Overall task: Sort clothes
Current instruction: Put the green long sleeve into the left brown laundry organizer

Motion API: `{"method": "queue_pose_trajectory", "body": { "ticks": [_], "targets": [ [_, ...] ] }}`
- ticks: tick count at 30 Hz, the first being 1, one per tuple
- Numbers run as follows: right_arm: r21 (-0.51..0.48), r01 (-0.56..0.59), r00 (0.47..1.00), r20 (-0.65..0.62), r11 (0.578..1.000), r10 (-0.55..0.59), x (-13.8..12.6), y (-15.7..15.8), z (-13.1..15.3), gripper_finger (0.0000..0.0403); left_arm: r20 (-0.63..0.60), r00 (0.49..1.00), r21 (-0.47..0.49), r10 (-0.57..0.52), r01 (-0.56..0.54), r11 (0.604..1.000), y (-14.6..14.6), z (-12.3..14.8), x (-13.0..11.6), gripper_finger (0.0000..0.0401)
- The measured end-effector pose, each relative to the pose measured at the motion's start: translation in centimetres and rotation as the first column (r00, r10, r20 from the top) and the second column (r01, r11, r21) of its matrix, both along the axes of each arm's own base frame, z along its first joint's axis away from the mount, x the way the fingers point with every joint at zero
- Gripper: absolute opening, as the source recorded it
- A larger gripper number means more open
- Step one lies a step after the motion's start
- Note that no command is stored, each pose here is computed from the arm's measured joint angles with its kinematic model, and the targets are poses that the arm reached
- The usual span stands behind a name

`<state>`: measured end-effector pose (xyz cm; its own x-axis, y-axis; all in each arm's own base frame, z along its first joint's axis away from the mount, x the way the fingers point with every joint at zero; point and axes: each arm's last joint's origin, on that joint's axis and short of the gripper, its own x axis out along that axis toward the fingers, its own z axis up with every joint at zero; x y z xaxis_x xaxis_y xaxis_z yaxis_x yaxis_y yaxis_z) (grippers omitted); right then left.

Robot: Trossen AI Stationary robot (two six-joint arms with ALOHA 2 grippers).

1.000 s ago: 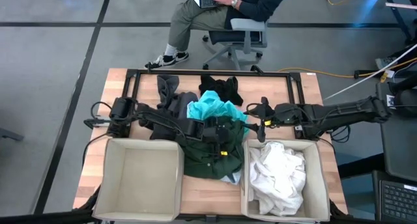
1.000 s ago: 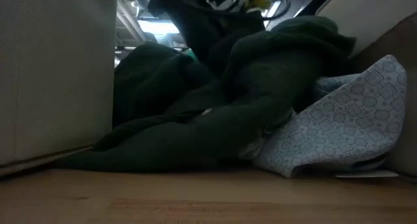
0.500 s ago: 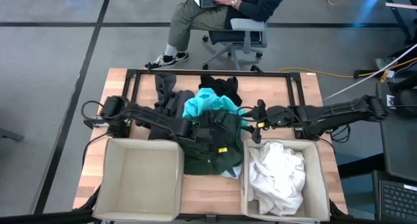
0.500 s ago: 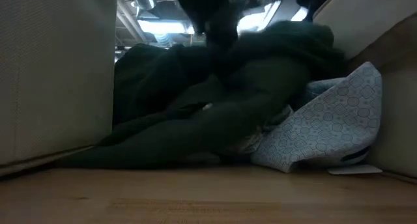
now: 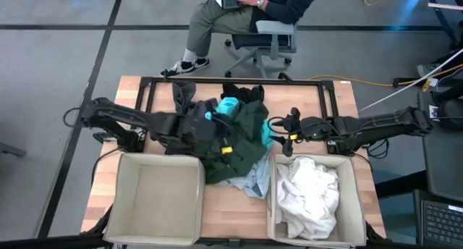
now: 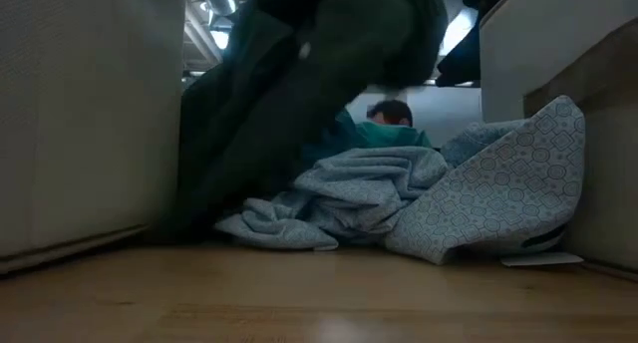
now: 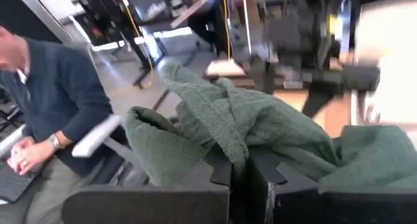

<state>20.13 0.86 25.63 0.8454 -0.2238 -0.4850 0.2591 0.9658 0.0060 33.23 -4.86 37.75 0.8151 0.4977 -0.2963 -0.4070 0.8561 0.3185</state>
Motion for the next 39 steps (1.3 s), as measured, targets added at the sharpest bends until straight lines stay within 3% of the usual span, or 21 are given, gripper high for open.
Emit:
{"method": "queue_pose_trajectory", "body": {
  "ticks": [13,22,26,33,39],
  "targets": [
    [-0.024,-0.006,1.0,0.0,1.0,0.006,0.0,0.0,0.1,0.0257,0.294,0.955,0.08,0.035,-0.061,0.995,1.9,7.9,-6.6,0.0002],
    [-0.025,-0.006,1.0,-0.009,1.0,0.006,0.2,0.0,-0.1,0.0257,0.487,0.873,0.14,0.024,-0.105,0.985,2.6,11.9,-10.3,0.0004],
    [-0.023,-0.006,1.0,-0.019,1.0,0.006,0.6,0.0,-0.3,0.0257,0.583,0.812,0.11,0.027,-0.113,0.988,2.7,13.4,-12.3,0.0004],
    [-0.024,-0.006,1.0,-0.03,1.0,0.005,0.8,0.0,-0.6,0.0257,0.718,0.695,-0.002,0.017,-0.022,1.0,2.4,16.2,-16.7,0.0011],
    [-0.018,-0.002,1.0,-0.028,1.0,0.002,0.8,0.0,-0.6,0.0257,0.756,0.647,-0.022,-0.097,0.172,0.985,1.4,17.9,-19.6,0.0008]
  ]
}}
